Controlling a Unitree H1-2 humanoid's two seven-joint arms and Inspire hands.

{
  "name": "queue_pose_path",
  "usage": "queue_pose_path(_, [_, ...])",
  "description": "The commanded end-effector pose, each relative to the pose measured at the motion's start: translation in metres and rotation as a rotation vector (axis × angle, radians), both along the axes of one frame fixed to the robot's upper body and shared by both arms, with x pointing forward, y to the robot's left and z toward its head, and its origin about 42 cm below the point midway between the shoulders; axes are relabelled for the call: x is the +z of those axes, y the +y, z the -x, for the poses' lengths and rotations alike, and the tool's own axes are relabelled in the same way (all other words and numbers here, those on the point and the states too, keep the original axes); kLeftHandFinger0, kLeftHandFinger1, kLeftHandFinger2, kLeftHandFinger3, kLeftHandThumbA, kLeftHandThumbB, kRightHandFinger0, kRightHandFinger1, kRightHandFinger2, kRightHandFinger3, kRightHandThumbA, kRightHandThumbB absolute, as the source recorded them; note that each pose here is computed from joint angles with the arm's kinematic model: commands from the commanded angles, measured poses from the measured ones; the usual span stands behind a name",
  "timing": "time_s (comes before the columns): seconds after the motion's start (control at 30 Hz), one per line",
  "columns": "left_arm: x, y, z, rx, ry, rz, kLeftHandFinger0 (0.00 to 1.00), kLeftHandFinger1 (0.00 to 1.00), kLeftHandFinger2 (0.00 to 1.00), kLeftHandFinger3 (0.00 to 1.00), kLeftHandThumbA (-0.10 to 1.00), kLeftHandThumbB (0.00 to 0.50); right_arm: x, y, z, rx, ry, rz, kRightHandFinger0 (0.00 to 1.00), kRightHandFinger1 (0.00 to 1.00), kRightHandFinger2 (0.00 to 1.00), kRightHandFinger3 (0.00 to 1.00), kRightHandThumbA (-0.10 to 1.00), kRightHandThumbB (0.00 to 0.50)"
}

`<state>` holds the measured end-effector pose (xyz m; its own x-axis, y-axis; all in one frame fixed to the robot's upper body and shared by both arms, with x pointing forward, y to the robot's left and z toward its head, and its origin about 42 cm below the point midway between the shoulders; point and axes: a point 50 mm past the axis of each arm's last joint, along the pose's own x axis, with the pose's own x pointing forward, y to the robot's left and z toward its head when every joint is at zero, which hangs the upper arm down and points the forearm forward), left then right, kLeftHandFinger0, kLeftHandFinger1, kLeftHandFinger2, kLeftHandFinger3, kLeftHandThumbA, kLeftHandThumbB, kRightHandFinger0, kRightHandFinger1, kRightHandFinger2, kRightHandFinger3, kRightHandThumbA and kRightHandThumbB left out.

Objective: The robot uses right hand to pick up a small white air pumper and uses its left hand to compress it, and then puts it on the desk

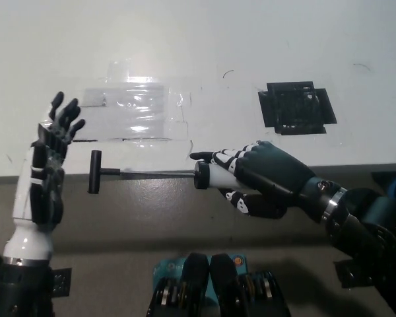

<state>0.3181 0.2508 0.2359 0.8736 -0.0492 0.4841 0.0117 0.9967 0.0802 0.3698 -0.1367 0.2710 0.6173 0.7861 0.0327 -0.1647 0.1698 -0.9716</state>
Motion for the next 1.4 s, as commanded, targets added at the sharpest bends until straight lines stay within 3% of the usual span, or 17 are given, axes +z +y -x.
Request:
queue_pose_path(0.0, [0.008,0.003,-0.004,-0.008,-0.024,0.011,1.00,1.00,1.00,1.00,1.00,0.178,0.018,-0.004,-0.001,0.006,-0.048,-0.028,0.08,0.53,0.78,0.91,-0.10,0.182])
queue_pose_path(0.3, [0.002,-0.013,-0.005,-0.055,-0.008,0.025,1.00,1.00,1.00,1.00,1.00,0.154,0.010,0.003,0.000,0.031,-0.058,-0.042,0.04,0.49,0.78,0.90,-0.10,0.181])
queue_pose_path(0.6, [0.000,-0.035,0.004,-0.103,-0.002,0.023,1.00,1.00,1.00,1.00,1.00,0.165,0.008,0.006,0.000,0.030,-0.039,-0.037,0.05,0.55,0.81,0.93,-0.10,0.179])
queue_pose_path(0.7, [0.001,-0.045,0.005,-0.122,-0.023,0.014,1.00,1.00,1.00,1.00,1.00,0.138,0.011,0.010,-0.001,0.034,-0.047,-0.022,0.07,0.58,0.83,0.94,-0.10,0.170])
queue_pose_path(0.83, [0.006,-0.061,0.007,-0.163,-0.015,0.035,1.00,1.00,1.00,1.00,1.00,0.186,0.011,0.015,-0.001,0.039,-0.040,-0.013,0.07,0.59,0.84,0.96,-0.10,0.163])
queue_pose_path(0.9, [0.007,-0.069,0.007,-0.179,-0.015,0.056,1.00,1.00,1.00,1.00,1.00,0.165,0.011,0.018,-0.002,0.055,-0.036,-0.021,0.08,0.58,0.83,0.97,-0.10,0.175])
queue_pose_path(1.0, [0.007,-0.072,0.005,-0.181,-0.020,0.065,1.00,1.00,1.00,1.00,1.00,0.143,0.013,0.022,-0.003,0.065,-0.034,-0.026,0.06,0.55,0.81,0.94,-0.10,0.185])
queue_pose_path(1.23, [0.002,-0.075,0.015,-0.140,0.008,0.008,1.00,1.00,1.00,1.00,1.00,0.165,0.005,0.036,0.005,0.093,-0.016,-0.020,0.08,0.57,0.82,0.94,-0.10,0.228])
queue_pose_path(1.37, [-0.001,-0.077,0.009,-0.078,0.065,-0.048,1.00,1.00,1.00,1.00,1.00,0.173,0.007,0.041,0.006,0.097,-0.022,-0.014,0.06,0.55,0.81,0.93,-0.10,0.226])
